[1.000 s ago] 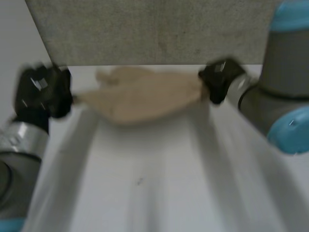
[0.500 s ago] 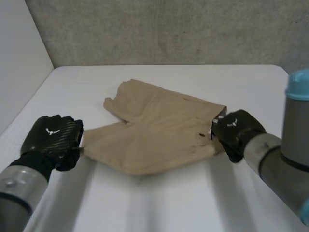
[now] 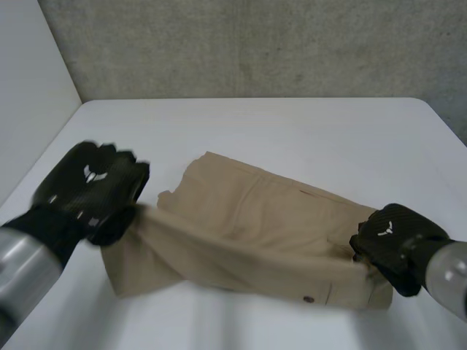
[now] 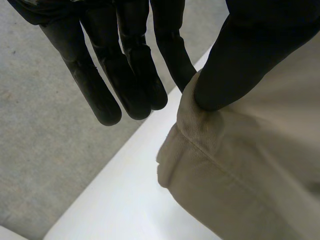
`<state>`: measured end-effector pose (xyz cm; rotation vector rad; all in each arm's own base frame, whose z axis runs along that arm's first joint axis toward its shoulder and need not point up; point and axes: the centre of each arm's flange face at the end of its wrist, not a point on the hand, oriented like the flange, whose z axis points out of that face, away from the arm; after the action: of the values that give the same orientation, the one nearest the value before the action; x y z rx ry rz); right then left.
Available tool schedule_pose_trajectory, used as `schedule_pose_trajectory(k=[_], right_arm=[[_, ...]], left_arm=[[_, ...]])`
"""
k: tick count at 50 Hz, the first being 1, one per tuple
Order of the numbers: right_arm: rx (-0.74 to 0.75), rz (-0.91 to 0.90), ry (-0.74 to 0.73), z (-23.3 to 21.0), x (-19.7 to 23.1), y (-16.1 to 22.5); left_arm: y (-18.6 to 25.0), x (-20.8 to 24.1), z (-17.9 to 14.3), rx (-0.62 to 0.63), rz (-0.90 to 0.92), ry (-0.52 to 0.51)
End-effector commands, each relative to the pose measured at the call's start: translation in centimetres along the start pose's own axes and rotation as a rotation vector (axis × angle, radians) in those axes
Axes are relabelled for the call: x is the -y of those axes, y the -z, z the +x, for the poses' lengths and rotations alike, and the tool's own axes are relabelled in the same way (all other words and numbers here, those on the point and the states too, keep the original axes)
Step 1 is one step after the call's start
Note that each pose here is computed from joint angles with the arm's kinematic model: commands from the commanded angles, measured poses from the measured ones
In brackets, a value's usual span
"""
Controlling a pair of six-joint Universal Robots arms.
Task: Fold the shorts.
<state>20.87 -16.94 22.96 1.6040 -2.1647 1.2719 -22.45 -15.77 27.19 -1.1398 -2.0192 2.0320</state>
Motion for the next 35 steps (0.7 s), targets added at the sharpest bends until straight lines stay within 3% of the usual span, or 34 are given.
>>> schedule_pose_trajectory(k=[1, 12, 19, 26, 35], right_arm=[[-0.122, -0.007, -0.040, 1.8, -0.1, -4.0], [-0.303, 0.115, -0.184, 4.8, 1.3, -9.1], [-0.382, 0.045, -0.202, 5.2, 0.1, -12.4], [-0.427, 0.028, -0.177, 5.3, -0.7, -15.9], [-0.512, 0.008, -0.180, 6.5, -0.7, -17.2]], left_arm=[[-9.0, -1.4, 0.2, 0.020, 0.072, -0.065], [-21.2, -4.3, 4.2, -0.029, 0.111, -0.170], [-26.4, -6.3, 5.6, 0.014, 0.215, -0.181], [-29.3, -8.2, 6.3, 0.062, 0.276, -0.186], [-29.7, -8.9, 7.7, 0.063, 0.343, -0.186]])
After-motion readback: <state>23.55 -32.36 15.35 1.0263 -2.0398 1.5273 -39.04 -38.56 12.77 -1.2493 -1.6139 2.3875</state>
